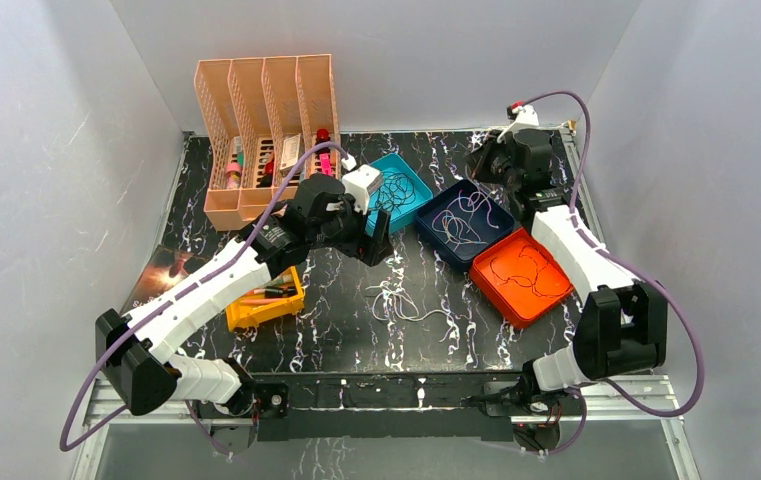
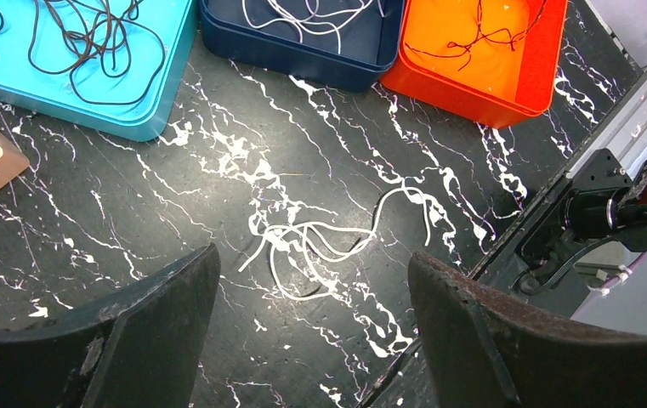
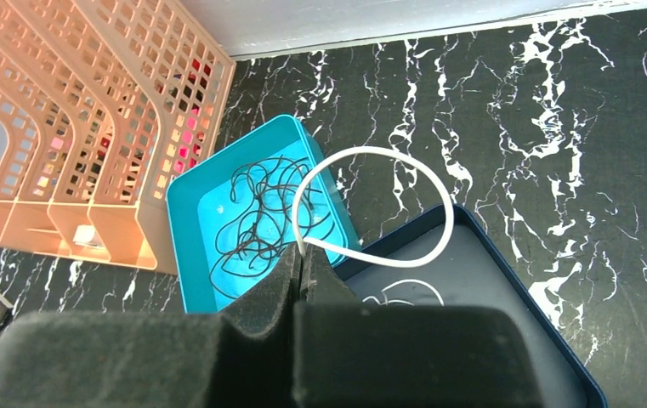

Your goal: Untangle the cables

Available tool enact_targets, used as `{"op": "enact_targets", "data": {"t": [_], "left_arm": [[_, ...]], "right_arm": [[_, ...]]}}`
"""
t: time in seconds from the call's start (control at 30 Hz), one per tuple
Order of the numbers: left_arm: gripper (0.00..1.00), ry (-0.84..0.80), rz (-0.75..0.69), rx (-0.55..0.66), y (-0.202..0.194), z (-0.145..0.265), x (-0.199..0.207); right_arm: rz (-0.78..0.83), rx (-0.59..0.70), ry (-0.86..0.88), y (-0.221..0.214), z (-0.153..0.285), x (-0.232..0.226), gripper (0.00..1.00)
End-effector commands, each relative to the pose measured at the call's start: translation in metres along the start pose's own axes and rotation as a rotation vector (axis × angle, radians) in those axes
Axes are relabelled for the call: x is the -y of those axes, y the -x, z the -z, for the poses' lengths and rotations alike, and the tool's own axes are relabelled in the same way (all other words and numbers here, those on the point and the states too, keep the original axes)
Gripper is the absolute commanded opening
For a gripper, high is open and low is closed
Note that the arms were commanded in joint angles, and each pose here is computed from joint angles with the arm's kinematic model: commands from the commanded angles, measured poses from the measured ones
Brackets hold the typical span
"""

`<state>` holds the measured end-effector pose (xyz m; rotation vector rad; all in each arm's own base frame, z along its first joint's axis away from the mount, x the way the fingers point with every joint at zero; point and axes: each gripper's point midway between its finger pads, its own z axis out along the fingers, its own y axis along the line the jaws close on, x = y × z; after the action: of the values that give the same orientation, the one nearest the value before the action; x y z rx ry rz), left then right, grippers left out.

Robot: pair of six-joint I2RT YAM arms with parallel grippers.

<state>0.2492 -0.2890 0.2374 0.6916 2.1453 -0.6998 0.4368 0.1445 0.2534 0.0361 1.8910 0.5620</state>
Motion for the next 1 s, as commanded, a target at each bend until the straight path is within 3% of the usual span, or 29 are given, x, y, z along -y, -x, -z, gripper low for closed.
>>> {"op": "enact_targets", "data": {"t": [0.0,0.33,0.73,0.97], "left_arm": [[0.8,0.012,0.013,-0.008,-0.004,0.004,-0.003],[0.8,0.021,0.019,-0.02,-0.009,0.001,-0.005],[0.81,0.005,0.024,-0.032,-0.012,-0.003,-0.003],[0.81,-0.004,0.029,-0.038,-0.014,-0.005,-0.002]], "right_arm": [[0.034,0.102,0.03,0.039,-0.007,-0.006,0.01],[0.022,0.05,0.072,0.015,-0.027,0.001,0.01],[0.109,-0.025,0.142,-0.039,-0.045,0.022,0.03],[0.081,-0.103,0.106,-0.074,-0.045,0.037,0.05]]}}
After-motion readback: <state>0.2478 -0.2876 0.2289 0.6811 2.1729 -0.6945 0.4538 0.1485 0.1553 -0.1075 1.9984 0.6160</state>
